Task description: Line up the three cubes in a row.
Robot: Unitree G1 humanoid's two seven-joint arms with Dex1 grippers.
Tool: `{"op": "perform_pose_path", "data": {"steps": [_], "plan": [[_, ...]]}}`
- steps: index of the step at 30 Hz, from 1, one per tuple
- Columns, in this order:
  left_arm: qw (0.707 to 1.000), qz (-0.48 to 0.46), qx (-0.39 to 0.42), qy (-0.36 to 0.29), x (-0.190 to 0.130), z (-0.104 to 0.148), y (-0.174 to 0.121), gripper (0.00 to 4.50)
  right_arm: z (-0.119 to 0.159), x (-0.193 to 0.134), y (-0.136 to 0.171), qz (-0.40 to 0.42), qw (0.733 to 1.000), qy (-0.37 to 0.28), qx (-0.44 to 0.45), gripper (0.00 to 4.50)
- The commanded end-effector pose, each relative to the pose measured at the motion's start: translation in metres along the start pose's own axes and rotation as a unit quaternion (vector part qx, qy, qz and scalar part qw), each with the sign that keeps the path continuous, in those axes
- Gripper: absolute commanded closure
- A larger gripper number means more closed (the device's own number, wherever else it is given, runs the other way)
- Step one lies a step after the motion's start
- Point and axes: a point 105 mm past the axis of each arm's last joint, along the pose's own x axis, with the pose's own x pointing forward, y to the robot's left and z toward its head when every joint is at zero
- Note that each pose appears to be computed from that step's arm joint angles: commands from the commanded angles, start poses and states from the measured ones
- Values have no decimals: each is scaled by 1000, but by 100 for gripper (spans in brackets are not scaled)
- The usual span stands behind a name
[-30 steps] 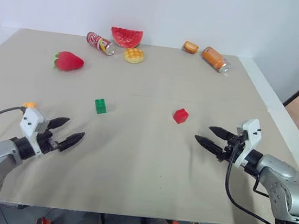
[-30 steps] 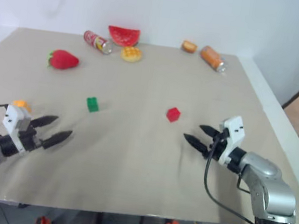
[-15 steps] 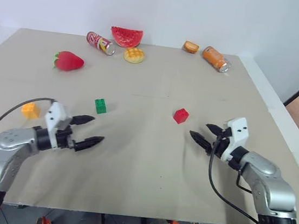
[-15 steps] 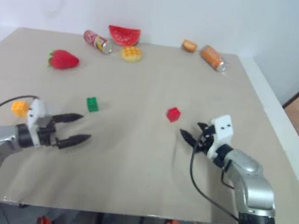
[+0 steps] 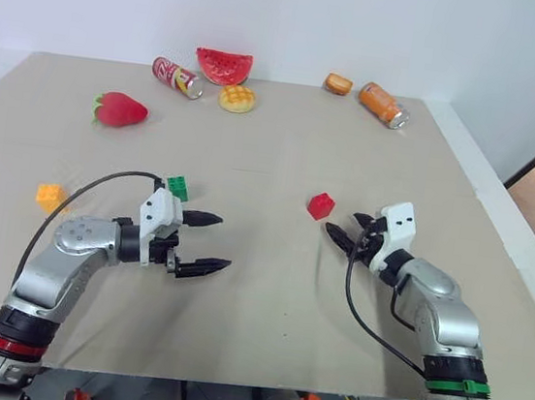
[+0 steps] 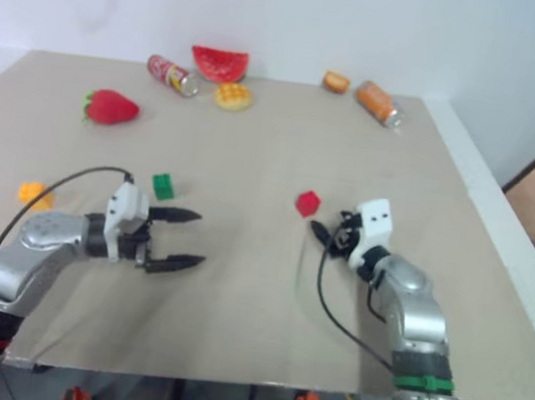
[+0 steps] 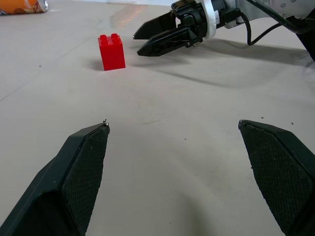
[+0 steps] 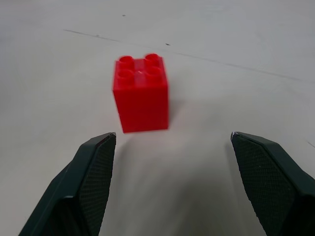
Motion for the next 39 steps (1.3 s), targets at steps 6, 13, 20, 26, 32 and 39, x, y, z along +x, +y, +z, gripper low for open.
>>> {"op": "perform_pose_path", "data": {"steps": [6,13,20,26,32,39], "plan": [[1000,10,16,-17,1,8,4,15,13,14,-2,6,1000,-25,-12,63],[999,21,14,-21,1,7,5,15,12,27,-1,12,1000,-27,-8,63],[999,38,12,-20,-4,4,7,11,13,34,1,27,999,-29,-11,224],[998,57,6,-19,-14,0,12,11,7,33,0,28,999,-18,-11,330],[996,81,-5,-25,-43,-5,19,11,19,22,26,142,989,-19,-22,330],[995,104,-4,9,-69,-15,14,11,28,-23,84,424,899,62,-89,330]]}}
